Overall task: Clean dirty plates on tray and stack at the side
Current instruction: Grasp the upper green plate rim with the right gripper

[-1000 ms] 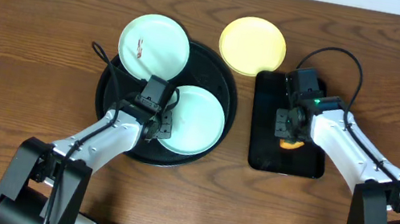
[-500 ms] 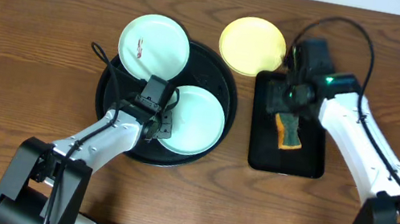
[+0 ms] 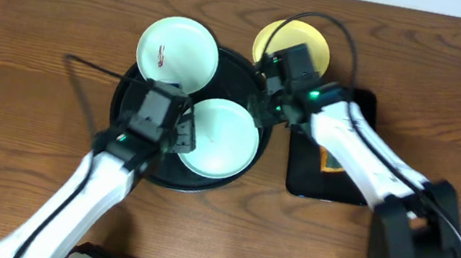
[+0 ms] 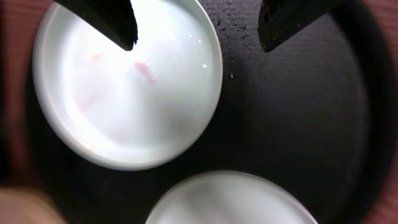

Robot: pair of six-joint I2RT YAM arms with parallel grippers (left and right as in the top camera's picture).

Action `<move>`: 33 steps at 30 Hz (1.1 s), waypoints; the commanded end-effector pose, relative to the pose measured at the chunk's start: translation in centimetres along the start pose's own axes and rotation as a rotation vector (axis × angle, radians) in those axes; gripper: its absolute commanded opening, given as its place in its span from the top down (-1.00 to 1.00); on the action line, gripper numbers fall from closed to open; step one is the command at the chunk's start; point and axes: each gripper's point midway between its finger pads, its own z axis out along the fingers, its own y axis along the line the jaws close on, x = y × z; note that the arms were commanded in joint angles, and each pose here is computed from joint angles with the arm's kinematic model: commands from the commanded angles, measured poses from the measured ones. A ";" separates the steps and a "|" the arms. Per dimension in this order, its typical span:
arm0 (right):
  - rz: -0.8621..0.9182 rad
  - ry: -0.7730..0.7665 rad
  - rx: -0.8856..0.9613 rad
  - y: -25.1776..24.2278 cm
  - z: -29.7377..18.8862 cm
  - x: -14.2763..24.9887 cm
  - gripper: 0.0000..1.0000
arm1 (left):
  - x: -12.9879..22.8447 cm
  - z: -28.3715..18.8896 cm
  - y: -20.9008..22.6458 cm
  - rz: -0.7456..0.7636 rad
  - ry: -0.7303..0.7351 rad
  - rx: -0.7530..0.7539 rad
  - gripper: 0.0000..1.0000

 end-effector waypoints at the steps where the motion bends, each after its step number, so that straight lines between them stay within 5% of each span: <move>1: -0.054 0.013 0.034 -0.2 2.4 0.4 -0.15 | -2.0 -3.0 0.7 -0.001 -0.108 -0.031 -0.28; 8: -0.089 0.058 -0.017 1.9 6.6 2.1 -0.01 | -1.4 -4.5 1.4 -0.001 -0.108 -0.041 -0.38; 12: -0.114 0.076 -0.028 3.2 7.3 2.8 0.24 | -0.6 -4.0 1.7 0.005 -0.071 -0.059 -0.43; 13: -0.121 0.076 -0.030 3.5 7.3 2.9 0.35 | -0.4 -3.9 1.8 0.006 -0.061 -0.063 -0.45; 15: -0.137 0.064 -0.036 3.9 7.3 2.6 0.93 | 0.0 -3.8 2.0 0.009 -0.044 -0.071 -0.47; 16: -0.141 0.054 -0.037 4.0 7.2 2.3 0.98 | 0.1 -3.8 2.1 0.011 -0.038 -0.075 -0.48; 33: -0.346 -0.287 0.273 2.3 -5.5 -7.2 0.98 | -0.5 -3.9 3.9 0.013 -0.078 -0.184 -0.71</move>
